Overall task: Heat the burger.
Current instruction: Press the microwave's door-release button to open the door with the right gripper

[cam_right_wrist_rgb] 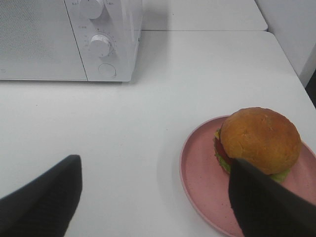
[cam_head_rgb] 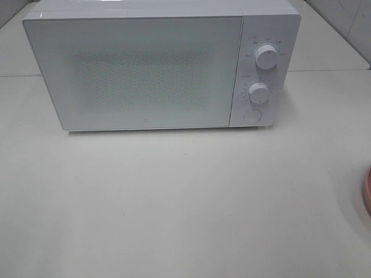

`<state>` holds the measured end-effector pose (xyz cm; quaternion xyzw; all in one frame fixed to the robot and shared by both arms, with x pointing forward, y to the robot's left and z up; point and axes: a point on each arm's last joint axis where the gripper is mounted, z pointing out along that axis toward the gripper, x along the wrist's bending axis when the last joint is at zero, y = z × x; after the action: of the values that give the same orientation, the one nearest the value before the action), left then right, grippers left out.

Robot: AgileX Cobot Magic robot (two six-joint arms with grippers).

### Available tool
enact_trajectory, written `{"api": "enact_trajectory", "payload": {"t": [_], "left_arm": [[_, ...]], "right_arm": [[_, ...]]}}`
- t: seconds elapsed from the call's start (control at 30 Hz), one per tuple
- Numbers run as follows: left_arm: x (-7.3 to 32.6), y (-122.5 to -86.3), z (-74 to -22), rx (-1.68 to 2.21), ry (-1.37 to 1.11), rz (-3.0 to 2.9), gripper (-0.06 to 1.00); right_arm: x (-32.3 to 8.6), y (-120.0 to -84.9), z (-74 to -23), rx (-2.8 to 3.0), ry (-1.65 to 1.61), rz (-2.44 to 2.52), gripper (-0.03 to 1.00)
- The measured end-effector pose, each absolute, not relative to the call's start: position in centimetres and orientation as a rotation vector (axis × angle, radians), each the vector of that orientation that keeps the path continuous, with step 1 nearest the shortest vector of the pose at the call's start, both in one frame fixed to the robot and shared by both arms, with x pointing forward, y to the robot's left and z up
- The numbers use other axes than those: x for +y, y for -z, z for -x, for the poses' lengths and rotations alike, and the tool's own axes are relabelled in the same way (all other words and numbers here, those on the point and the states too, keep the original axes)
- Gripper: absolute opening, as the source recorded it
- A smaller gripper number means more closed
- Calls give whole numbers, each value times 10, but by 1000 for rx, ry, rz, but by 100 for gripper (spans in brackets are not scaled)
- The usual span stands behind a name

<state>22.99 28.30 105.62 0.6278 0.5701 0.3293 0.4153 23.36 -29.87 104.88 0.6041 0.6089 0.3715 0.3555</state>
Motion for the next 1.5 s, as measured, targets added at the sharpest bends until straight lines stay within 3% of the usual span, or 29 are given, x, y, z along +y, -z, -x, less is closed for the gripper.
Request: {"api": "enact_trajectory", "payload": {"t": [0.5,0.83,1.5], "left_arm": [[283,-1056,-230,1432,-827,-1577,98],[283,-1056,-230,1432,-827,-1577,98],[283,-1056,-230,1432,-827,-1577,98]], "right_arm": [[-299,-1049,-234,1573,-960,-1561,74],[-299,-1070,-241,1495,-1031,-1483,74],[-300,-1087,-316,1491,-983,-1443,74]]}}
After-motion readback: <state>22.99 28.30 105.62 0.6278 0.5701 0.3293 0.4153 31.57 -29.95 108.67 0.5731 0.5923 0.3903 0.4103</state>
